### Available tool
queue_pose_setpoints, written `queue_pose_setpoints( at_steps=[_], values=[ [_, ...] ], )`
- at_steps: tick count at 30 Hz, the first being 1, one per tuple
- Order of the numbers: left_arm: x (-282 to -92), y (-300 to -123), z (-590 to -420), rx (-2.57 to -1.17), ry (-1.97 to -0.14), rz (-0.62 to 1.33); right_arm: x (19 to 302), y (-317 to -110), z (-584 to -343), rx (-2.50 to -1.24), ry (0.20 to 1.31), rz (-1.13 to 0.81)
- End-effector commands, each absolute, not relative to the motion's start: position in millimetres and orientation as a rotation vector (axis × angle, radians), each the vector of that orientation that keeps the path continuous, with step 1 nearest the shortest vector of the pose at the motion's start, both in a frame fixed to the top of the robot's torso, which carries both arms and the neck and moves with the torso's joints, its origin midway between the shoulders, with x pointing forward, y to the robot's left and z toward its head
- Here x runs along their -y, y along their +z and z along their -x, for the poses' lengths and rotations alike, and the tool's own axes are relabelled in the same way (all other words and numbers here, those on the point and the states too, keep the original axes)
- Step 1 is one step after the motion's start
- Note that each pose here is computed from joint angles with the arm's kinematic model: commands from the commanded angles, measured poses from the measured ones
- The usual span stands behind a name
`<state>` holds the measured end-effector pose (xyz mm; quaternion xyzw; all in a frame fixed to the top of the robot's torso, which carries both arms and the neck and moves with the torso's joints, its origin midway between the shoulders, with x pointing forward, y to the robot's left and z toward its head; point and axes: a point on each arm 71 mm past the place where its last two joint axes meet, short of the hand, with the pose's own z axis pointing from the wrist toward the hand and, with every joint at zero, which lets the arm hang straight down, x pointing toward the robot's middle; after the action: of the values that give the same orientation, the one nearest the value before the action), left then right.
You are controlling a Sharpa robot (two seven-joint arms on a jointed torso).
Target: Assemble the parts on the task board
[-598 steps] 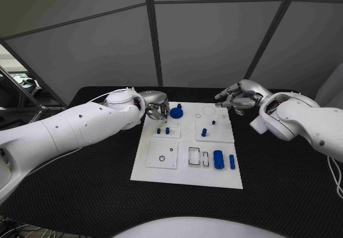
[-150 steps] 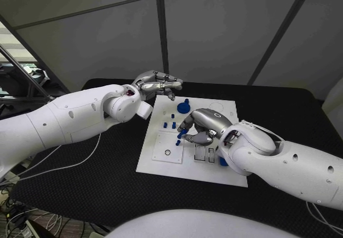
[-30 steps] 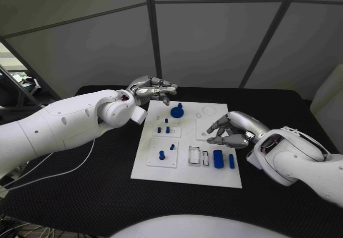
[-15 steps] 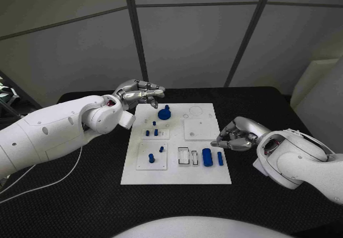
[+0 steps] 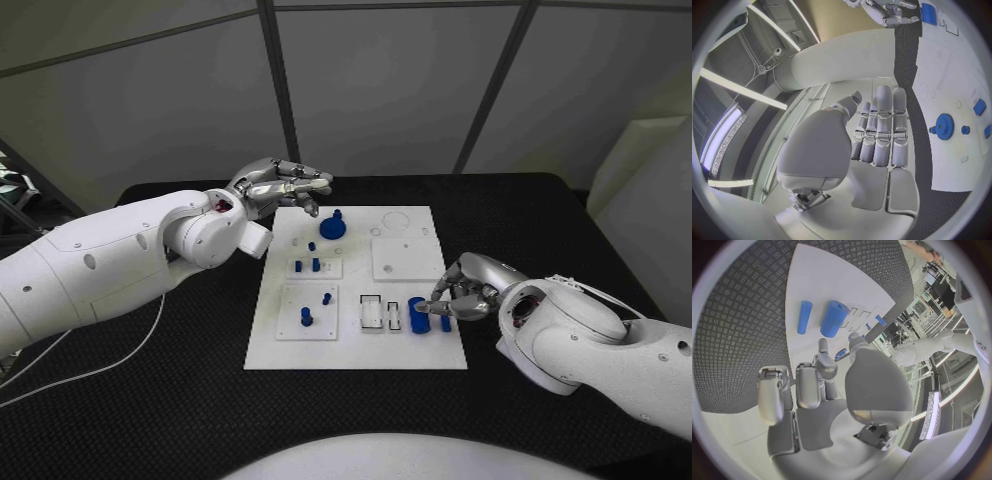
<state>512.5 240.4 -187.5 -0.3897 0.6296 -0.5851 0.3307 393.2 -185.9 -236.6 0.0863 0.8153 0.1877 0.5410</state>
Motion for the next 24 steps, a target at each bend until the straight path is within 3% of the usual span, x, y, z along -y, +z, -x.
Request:
queue_pose_setpoints(
  at_steps=[1, 24],
  values=[
    [-239.6, -185.8, -512.4, -1.638, -1.547, 1.015, 185.4, -237.7, -395.1, -1.919, 0.415, -0.187],
    [-239.8, -186.2, -512.4, -1.645, -1.548, 1.016, 173.5, -264.1, -395.7, -2.027, 0.341, -0.11]
  ],
)
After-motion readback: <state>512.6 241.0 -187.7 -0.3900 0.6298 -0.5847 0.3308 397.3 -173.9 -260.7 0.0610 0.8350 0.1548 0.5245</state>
